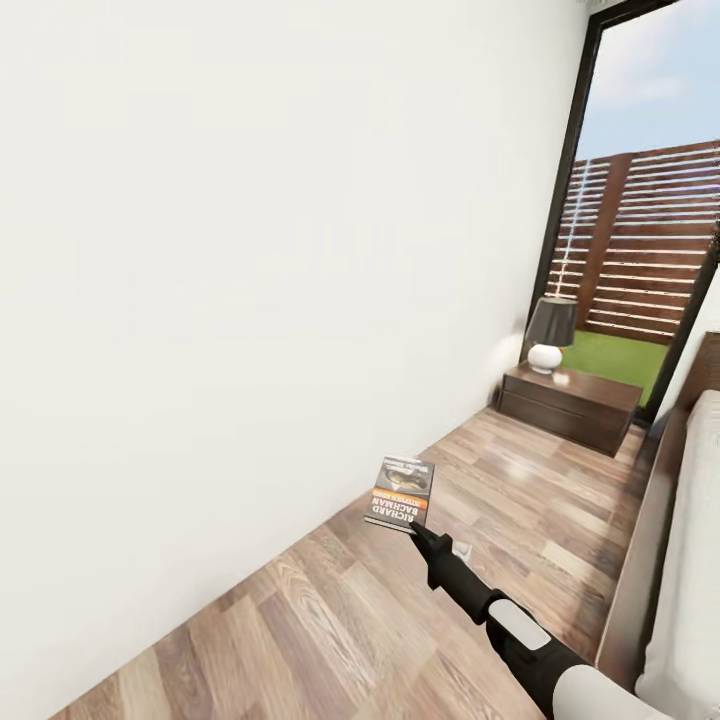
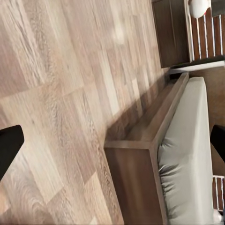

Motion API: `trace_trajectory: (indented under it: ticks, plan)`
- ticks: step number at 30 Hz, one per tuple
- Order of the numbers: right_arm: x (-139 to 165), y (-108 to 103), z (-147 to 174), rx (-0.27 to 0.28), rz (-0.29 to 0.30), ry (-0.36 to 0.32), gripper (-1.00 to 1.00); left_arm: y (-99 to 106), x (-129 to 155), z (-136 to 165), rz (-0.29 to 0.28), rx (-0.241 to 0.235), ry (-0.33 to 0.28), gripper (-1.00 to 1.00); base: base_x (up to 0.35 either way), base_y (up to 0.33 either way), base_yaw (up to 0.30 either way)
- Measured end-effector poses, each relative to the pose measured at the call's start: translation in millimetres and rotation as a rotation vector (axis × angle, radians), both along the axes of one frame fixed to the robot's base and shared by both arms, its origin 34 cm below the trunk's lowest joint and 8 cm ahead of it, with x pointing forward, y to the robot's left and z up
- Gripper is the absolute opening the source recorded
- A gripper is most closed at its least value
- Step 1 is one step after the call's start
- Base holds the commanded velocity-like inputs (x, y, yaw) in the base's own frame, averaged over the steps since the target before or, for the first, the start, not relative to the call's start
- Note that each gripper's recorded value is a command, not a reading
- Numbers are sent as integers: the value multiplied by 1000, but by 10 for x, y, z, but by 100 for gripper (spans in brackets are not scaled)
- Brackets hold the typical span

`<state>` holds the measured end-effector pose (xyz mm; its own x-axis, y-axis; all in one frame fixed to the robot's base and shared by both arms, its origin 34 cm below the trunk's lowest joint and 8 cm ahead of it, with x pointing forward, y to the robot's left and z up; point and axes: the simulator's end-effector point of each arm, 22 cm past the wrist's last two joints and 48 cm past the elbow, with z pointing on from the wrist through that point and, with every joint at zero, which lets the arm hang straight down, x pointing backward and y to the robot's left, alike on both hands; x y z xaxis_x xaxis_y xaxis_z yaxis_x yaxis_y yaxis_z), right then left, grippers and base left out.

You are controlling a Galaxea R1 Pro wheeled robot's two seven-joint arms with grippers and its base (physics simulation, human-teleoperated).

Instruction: In the bedroom, move the book from the bed onto either nightstand, and place the two sandals side by side next to the bed.

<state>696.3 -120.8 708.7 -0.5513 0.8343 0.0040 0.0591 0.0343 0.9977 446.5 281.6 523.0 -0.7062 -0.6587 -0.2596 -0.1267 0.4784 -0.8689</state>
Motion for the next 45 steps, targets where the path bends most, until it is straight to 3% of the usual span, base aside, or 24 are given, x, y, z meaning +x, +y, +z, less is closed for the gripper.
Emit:
trace_trajectory:
  ticks: [45]
  plan:
    - [-2, 4, 0, 0, 1, 0, -100, 0, 3, 2, 0, 0, -1, 100, 176, 137, -210]
